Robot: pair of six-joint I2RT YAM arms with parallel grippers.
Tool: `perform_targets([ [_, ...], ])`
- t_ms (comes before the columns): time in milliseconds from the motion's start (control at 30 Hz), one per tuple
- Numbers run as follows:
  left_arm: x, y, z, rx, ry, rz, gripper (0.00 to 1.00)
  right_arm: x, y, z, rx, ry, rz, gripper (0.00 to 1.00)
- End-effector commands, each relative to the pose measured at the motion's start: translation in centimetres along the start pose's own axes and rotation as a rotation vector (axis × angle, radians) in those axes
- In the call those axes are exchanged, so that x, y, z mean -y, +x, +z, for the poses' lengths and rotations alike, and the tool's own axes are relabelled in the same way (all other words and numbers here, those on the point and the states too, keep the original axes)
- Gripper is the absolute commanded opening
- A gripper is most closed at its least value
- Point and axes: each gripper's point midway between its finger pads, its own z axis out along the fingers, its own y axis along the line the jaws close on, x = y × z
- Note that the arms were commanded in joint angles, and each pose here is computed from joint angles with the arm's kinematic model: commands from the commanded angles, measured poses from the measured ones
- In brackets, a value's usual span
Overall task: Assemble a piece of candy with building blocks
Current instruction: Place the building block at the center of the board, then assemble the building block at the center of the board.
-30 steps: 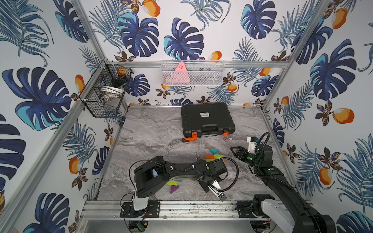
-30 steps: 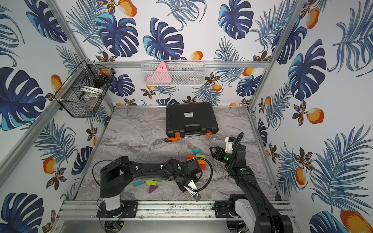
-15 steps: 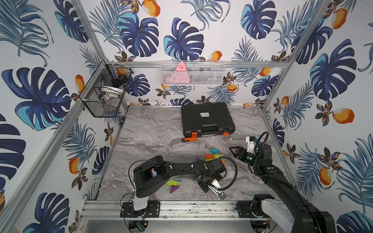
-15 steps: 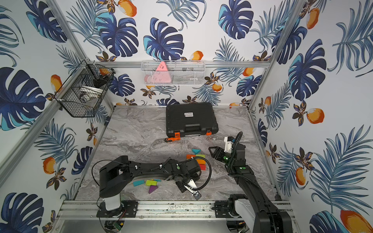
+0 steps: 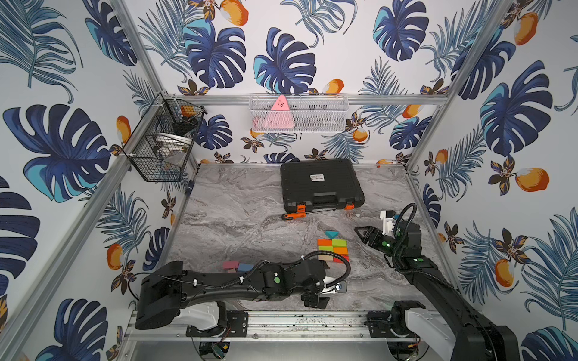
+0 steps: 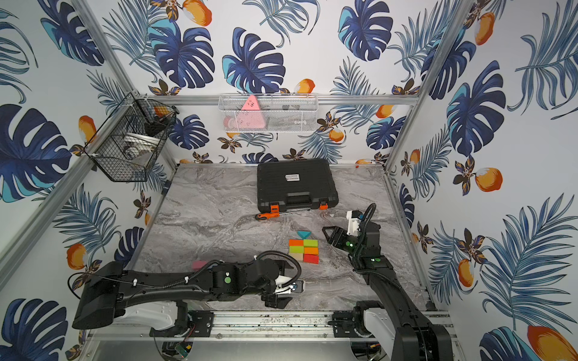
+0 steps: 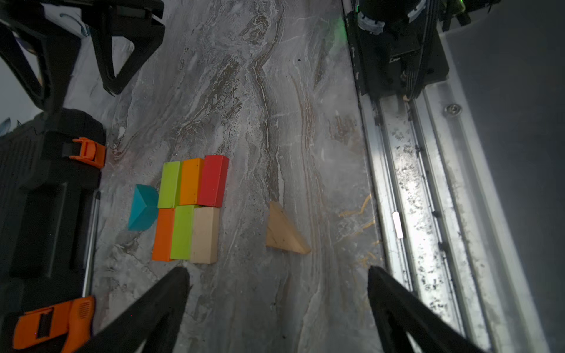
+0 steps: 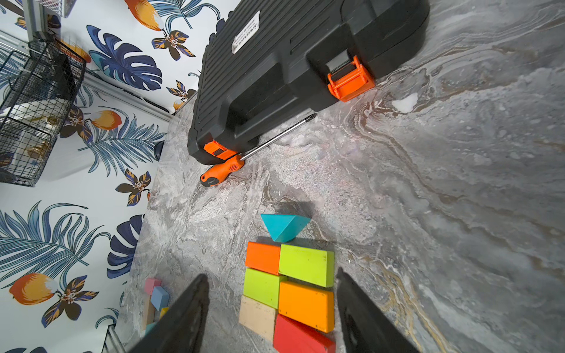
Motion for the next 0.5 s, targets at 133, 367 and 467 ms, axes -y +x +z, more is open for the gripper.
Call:
perform_targets([
  [133,-1.6,3.7,2.2,-0.153,-0.235,-0.471,0.80,-0.6,-0.4,0.0,0.013,-0.022,-0.020,0.68],
  [367,0.3,4.6,5.7,-0.249,-0.164,-0.445,0.72,-0.6,-0.3,0.0,0.006,-0.023,-0.020,0.68],
  [467,0.6,5.3,6.3,-0.278,-0.167,-0.437,0.70,-0.5,-0.3,-0.2,0.011,-0.016,-0.025,0.68],
])
